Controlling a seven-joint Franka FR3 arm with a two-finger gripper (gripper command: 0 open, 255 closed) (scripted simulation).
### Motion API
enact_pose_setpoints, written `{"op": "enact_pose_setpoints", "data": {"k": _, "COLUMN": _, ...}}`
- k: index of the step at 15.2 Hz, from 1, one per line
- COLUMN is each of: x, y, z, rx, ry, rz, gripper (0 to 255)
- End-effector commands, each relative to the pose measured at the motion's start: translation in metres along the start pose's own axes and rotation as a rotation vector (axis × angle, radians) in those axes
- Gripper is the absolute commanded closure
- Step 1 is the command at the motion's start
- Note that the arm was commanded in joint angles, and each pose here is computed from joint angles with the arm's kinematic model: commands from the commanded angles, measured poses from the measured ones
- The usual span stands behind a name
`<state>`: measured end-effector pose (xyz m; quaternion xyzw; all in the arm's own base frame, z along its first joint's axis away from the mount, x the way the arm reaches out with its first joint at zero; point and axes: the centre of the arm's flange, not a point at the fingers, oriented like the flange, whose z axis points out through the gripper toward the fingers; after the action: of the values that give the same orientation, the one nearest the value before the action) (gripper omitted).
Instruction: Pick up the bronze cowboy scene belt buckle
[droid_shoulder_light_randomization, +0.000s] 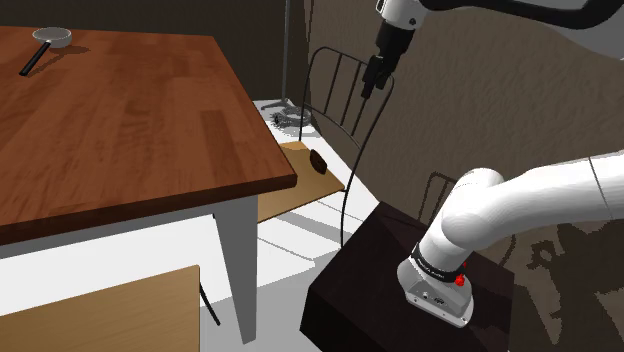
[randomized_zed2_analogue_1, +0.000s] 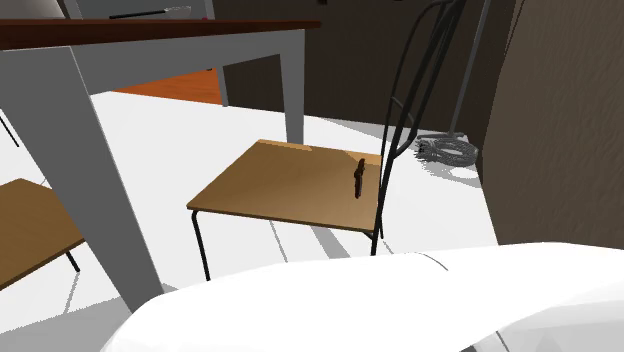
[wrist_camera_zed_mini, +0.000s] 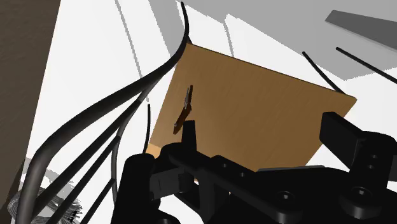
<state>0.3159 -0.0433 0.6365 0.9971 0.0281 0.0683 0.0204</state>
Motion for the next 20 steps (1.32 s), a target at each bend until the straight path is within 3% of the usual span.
{"op": "enact_pose_setpoints", "data": {"k": 1, "x": 0.000, "y": 0.000, "z": 0.000, "rx": 0.000, "ry": 0.000, "rz": 0.000, "gripper": 0}}
{"op": "enact_pose_setpoints", "data": {"k": 20, "x": 0.075, "y": 0.044, "z": 0.233, "rx": -0.007, "ry": 0.042, "rz": 0.052, "gripper": 0}}
